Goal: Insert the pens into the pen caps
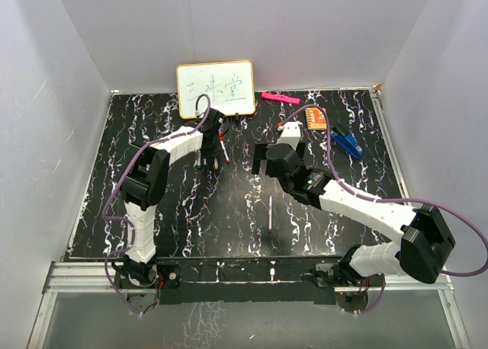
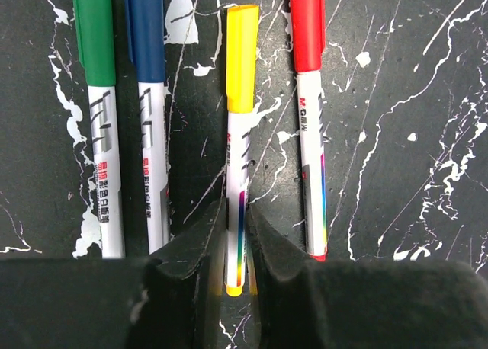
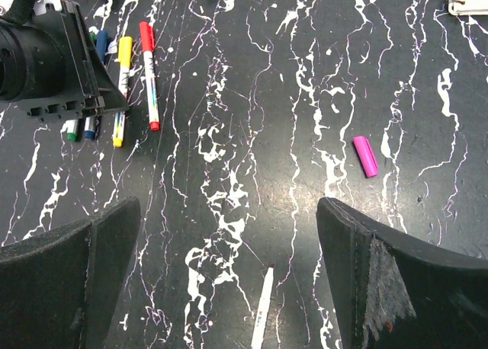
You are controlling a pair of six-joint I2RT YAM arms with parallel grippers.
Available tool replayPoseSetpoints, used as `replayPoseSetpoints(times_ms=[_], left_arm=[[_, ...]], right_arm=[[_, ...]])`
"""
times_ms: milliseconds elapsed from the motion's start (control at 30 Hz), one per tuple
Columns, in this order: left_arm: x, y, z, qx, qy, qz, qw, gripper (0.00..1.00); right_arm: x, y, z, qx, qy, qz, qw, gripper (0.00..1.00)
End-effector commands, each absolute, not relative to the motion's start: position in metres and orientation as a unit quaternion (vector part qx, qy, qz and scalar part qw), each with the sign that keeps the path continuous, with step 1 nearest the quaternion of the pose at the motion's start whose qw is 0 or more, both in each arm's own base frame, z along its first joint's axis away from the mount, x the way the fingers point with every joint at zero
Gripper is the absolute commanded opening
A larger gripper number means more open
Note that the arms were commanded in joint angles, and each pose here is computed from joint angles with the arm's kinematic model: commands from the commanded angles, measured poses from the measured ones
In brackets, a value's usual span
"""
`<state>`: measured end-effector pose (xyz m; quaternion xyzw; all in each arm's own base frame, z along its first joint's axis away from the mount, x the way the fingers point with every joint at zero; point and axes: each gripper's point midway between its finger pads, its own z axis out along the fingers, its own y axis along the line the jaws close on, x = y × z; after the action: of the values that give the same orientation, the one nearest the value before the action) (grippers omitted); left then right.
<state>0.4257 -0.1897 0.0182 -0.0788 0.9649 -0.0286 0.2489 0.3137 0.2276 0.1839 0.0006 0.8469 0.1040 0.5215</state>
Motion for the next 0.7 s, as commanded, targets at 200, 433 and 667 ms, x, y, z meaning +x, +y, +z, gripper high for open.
replayPoseSetpoints(times_ms=[200,433,667], left_arm=[[0.439,-0.185,0.033,-0.083,0.960,-0.023,0.268,0.22],[0.447,-0.191,0.054,-0.080,0.954,-0.040,0.286,0.23],[0.445,-0.190,0.081,-0.073,0.947,-0.051,0.308,0.24]], right_arm=[[0.318,0.223,0.204,0.027,0.826,0.115,0.551,0.98],[0.320,0.218,0.213,0.036,0.816,0.112,0.566,0.98],[0.327,0.207,0.223,0.051,0.805,0.084,0.585,0.98]])
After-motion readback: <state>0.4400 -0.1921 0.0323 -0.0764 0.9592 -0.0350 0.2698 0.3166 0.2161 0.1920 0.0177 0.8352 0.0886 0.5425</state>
